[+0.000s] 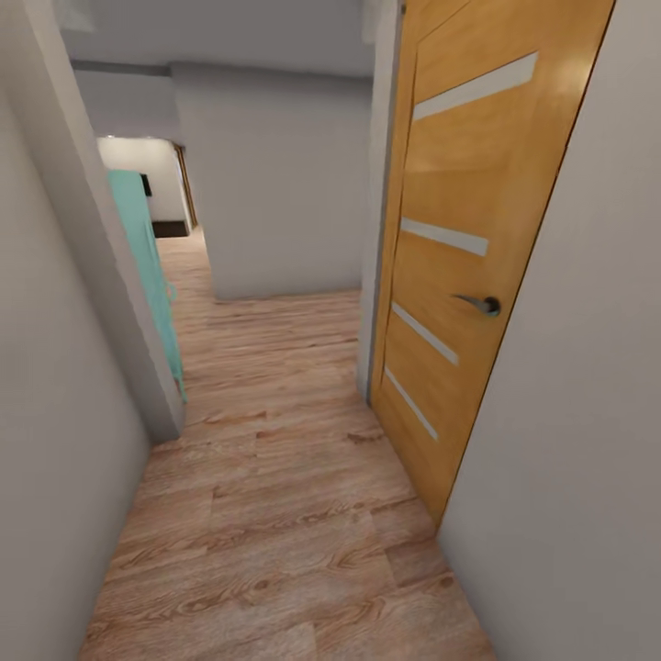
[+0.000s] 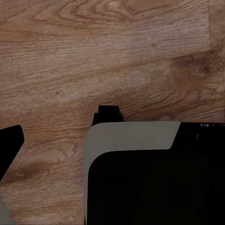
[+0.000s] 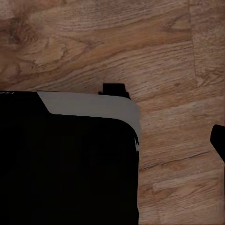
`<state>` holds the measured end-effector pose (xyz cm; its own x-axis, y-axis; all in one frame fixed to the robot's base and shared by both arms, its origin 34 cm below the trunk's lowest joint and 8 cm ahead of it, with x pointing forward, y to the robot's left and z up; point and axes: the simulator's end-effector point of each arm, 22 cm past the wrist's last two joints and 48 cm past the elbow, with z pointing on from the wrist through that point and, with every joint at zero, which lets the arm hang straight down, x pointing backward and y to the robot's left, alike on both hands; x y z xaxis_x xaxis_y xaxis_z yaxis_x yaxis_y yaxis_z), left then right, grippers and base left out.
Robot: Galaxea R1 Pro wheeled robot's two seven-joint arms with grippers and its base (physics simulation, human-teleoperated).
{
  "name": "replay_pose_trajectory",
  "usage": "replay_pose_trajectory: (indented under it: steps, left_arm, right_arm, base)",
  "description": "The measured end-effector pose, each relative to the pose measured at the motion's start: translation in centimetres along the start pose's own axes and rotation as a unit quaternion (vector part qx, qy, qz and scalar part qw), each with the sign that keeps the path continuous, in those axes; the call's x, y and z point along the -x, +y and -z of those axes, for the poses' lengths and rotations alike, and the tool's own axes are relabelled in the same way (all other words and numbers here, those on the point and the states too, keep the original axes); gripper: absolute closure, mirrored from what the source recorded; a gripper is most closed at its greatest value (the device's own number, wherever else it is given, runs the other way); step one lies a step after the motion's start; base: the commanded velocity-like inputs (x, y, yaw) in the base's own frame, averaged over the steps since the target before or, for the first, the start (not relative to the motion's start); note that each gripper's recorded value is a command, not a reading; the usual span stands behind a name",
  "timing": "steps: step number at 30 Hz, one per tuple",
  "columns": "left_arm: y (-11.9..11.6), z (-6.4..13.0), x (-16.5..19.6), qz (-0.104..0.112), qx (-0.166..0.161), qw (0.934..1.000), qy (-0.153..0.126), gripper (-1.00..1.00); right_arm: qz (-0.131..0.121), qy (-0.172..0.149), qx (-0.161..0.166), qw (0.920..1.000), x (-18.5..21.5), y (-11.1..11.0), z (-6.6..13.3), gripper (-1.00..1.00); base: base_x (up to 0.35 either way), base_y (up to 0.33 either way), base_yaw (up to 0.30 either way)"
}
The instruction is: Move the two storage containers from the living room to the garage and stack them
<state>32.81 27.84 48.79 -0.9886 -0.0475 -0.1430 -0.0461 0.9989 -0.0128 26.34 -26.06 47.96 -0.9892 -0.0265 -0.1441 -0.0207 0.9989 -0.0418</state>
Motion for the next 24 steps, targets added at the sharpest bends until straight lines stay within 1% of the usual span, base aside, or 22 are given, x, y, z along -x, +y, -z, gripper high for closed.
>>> replay_pose_trajectory:
  steps: [6, 8, 24]
  left_arm:
    - [0.00, 0.00, 0.02, 0.000, 0.000, 1.0000, 0.000, -1.00]
    - [0.00, 0.00, 0.02, 0.000, 0.000, 1.0000, 0.000, -1.00]
    - [-0.01, 0.00, 0.01, 0.000, 0.000, 1.0000, 0.000, -1.00]
  right_arm:
    - [0.000, 0.000, 0.000, 1.0000, 0.02, 0.00, 0.00, -1.00]
    - [0.000, -0.001, 0.000, 1.0000, 0.03, -0.01, 0.00, -1.00]
    - [0.000, -0.005, -0.001, 1.0000, 0.19, -0.12, 0.00, -1.00]
  base:
    - [0.290, 0.000, 0.270]
    - [0.290, 0.000, 0.143]
    - [0.285, 0.000, 0.013]
